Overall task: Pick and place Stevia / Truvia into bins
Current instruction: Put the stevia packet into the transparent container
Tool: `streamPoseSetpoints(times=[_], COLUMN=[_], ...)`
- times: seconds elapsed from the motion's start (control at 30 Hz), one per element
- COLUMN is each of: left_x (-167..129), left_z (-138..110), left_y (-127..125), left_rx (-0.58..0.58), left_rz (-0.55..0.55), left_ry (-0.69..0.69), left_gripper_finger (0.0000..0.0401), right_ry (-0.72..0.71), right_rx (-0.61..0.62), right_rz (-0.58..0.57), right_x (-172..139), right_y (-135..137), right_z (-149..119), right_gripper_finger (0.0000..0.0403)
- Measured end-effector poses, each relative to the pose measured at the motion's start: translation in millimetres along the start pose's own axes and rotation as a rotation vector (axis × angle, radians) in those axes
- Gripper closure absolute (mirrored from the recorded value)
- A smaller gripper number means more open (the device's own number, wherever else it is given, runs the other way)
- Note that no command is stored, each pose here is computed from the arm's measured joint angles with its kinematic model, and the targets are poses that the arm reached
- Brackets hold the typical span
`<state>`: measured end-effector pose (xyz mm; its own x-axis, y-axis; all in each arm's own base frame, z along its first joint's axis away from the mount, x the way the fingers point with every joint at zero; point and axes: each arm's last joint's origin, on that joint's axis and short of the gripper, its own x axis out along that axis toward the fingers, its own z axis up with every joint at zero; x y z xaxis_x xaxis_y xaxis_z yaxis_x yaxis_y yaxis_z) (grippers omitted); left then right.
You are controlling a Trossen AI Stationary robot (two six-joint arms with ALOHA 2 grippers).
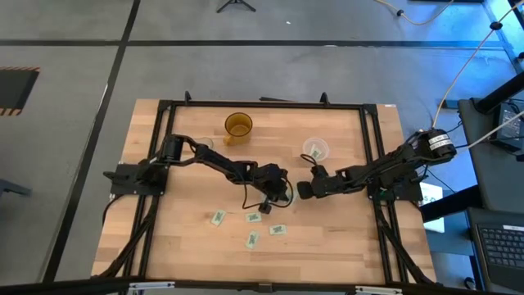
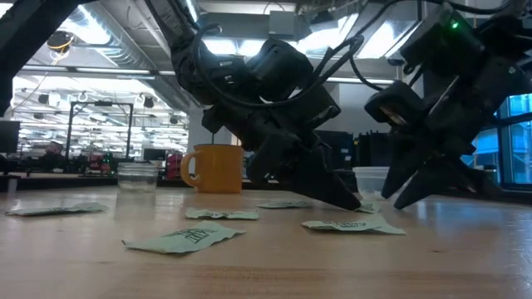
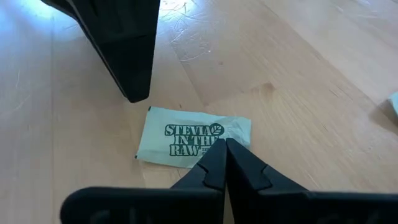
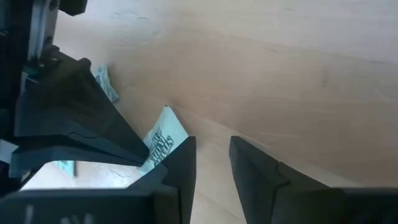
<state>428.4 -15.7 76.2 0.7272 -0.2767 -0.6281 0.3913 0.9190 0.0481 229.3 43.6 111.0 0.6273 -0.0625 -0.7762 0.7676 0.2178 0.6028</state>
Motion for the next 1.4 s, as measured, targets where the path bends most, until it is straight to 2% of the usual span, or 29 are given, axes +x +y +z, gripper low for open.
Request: streamPoseSetpoints(times=[0.3, 0.5, 0.87, 0.97, 1.23, 1.4], left_x=[1, 4, 11, 11, 11, 11], left_z=[5, 3, -2, -2, -2, -2], left_y=[1, 2, 3, 4, 4, 4], left_rx=[0.054, 0.054, 0.000, -0.016, -0.025, -0.025], left_rz=[0.021, 0.066, 0.086, 0.088, 0.090, 0.090], left_ry=[-0.070, -0.063, -0.088, -0.094, -0.098, -0.098], left_gripper_finger=[0.0399, 0.0399, 0.0399, 0.0400, 0.0400, 0.0398], right_ry=[0.000, 0.020, 0.034, 0.035, 0.035, 0.035], right_rx=[0.002, 0.005, 0.001, -0.050, -0.094, -0.095], right_rz=[0.004, 0.019, 0.030, 0.033, 0.052, 0.053], right_x=[0, 1, 1, 1, 1, 1], right_y=[0, 1, 2, 2, 4, 4], right_z=[1, 0, 0, 0, 0, 0], right_gripper_finger=[0.0298, 0.0298, 0.0298, 0.0298, 0.0299, 0.0315])
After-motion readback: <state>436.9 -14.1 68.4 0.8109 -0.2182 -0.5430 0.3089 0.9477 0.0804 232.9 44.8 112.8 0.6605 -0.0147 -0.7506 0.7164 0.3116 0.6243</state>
